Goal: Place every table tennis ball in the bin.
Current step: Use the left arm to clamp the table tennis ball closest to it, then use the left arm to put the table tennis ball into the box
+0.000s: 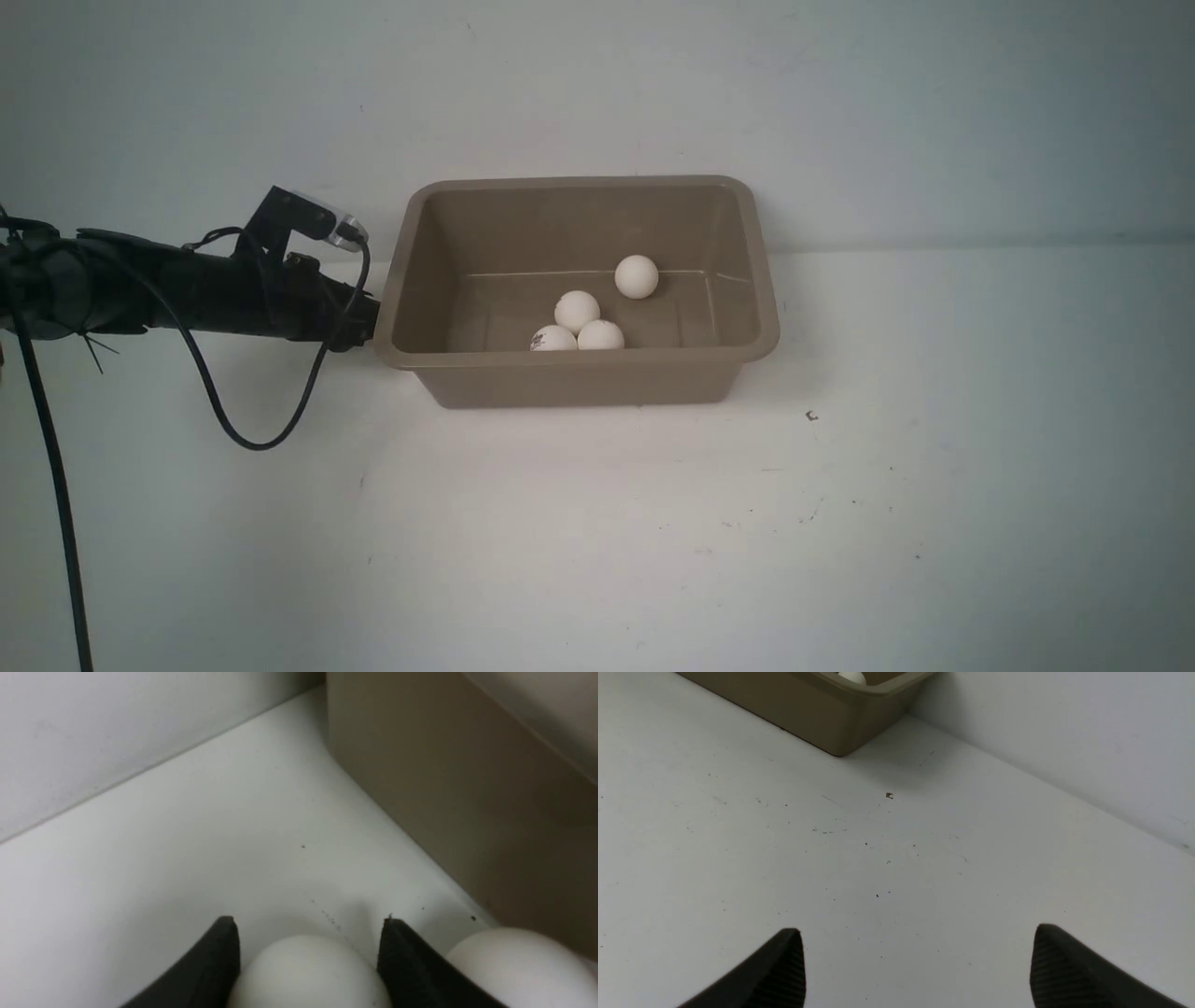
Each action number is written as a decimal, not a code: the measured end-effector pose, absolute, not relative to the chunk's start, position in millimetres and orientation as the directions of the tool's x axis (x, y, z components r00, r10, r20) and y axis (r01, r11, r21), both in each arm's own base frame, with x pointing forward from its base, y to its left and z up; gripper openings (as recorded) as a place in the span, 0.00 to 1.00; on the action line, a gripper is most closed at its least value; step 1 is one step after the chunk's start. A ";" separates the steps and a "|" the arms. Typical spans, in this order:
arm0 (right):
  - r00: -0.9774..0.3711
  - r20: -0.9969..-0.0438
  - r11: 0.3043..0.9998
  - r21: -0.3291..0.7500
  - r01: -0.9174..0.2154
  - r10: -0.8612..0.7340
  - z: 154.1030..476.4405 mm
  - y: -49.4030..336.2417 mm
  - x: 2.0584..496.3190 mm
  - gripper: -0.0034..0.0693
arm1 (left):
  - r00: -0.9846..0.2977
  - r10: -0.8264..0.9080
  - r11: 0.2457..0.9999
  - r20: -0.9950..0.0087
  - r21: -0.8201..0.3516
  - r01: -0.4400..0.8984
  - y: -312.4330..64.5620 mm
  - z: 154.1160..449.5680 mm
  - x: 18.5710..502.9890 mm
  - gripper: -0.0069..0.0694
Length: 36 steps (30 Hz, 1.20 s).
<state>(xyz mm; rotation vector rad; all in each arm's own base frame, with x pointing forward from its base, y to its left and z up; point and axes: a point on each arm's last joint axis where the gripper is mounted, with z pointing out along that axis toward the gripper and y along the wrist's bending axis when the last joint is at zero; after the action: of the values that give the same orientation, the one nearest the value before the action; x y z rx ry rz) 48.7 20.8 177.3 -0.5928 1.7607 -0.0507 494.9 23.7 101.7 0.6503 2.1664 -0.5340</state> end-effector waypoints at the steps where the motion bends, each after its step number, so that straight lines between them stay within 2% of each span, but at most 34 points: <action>1: -0.151 -0.895 0.866 -0.345 -0.363 -0.420 177.3 20.8 48.7 0.86 | -0.547 0.276 0.775 -0.790 -0.154 0.613 23.4 102.4 494.7 0.54; 5: -0.145 -0.890 0.860 -0.358 -0.364 -0.432 177.3 20.8 48.8 0.86 | -0.521 0.290 0.755 -0.803 -0.142 0.640 22.2 113.7 493.1 0.54; 13: -0.146 -0.891 0.861 -0.355 -0.364 -0.429 177.3 20.8 48.8 0.86 | -0.363 0.283 0.762 -0.888 -0.021 0.647 26.8 203.7 487.0 0.54; 16: -0.147 -0.892 0.862 -0.354 -0.364 -0.428 177.3 20.8 48.8 0.86 | -0.328 0.273 0.723 -0.904 -0.032 0.690 21.3 218.7 481.2 0.54; 22: -0.149 -0.894 0.865 -0.348 -0.363 -0.422 177.3 20.8 48.8 0.86 | -0.306 0.287 0.627 -0.908 -0.064 0.776 3.7 211.8 476.8 0.54; 23: -0.150 -0.895 0.866 -0.345 -0.362 -0.420 177.3 20.8 48.8 0.86 | -0.287 0.302 0.586 -0.909 -0.060 0.808 -4.0 208.2 475.3 0.54; 27: -0.151 -0.896 0.867 -0.342 -0.362 -0.417 177.3 20.8 48.8 0.86 | -0.232 0.340 0.506 -0.911 -0.031 0.862 -25.6 202.5 473.4 0.54; 31: -0.151 -0.896 0.867 -0.342 -0.362 -0.417 177.3 20.8 48.8 0.86 | -0.215 0.358 0.460 -0.908 -0.029 0.887 -46.7 195.4 472.9 0.54; 34: -0.151 -0.896 0.867 -0.342 -0.362 -0.417 177.3 20.8 48.8 0.86 | -0.212 0.373 0.441 -0.903 -0.028 0.897 -55.1 191.9 472.1 0.57; 36: -0.151 -0.896 0.867 -0.342 -0.362 -0.417 177.3 20.8 48.8 0.86 | -0.219 0.376 0.445 -0.900 -0.032 0.895 -61.1 190.8 472.5 0.68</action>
<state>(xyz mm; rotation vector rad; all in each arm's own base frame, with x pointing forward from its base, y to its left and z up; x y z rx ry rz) 48.8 20.8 177.3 -0.5953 1.7589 -0.0535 472.5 -61.1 190.8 1.0877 1.7953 -0.7225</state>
